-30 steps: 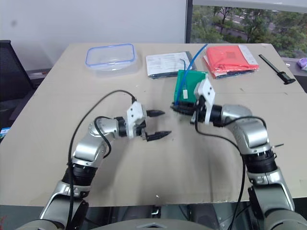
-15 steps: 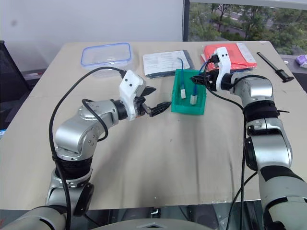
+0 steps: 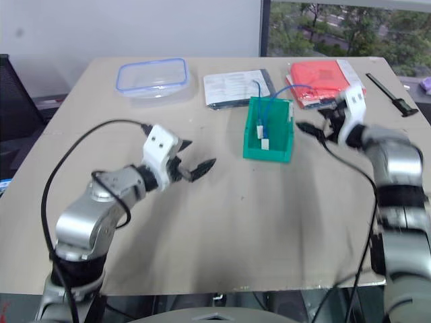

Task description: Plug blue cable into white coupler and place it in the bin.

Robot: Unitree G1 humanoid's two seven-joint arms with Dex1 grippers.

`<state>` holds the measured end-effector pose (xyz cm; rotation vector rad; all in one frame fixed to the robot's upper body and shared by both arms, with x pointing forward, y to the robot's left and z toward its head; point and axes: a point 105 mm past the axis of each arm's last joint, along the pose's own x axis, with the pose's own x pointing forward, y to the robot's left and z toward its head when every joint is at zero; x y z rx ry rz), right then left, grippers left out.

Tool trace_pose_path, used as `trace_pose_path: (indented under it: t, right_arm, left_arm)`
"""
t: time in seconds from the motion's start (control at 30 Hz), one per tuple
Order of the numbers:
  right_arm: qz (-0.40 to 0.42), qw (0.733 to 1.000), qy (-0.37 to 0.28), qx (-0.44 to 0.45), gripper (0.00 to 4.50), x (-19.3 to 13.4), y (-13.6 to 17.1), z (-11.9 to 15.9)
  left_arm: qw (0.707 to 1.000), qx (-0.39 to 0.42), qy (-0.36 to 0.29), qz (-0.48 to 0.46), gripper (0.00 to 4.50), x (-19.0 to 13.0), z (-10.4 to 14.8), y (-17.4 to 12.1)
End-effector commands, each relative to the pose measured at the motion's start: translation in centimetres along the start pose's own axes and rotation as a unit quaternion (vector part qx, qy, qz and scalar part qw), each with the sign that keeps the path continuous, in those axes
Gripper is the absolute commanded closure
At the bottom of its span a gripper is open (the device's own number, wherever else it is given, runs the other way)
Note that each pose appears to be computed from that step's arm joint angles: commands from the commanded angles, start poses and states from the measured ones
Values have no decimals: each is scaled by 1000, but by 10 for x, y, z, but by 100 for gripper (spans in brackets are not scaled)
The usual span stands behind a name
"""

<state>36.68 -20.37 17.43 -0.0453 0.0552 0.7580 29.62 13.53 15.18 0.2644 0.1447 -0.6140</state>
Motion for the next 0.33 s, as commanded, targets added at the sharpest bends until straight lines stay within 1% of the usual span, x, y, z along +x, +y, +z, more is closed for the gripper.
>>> trace_pose_path:
  t: [0.03,0.07,0.1,0.17,0.27,0.33]
  right_arm:
    - [62,993,-71,-74,6,-32,33,15]
    - [64,993,-45,-87,6,-39,36,0]
    - [78,994,-21,-78,6,-49,44,-19]
    - [98,994,11,-48,6,-67,58,-48]
    - [103,993,47,-19,6,-85,71,-79]
    - [101,993,59,3,6,-93,79,-94]
  left_arm:
    - [999,12,-31,3,0,-26,-5,-9]
    - [1000,11,-26,2,0,-32,-13,-12]
    - [1000,1,-21,2,0,-39,-24,-16]
    - [1000,-5,-8,5,0,-49,-43,-22]
    - [1000,-4,12,-7,0,-60,-65,-34]
    - [999,-13,29,-21,0,-67,-83,-44]
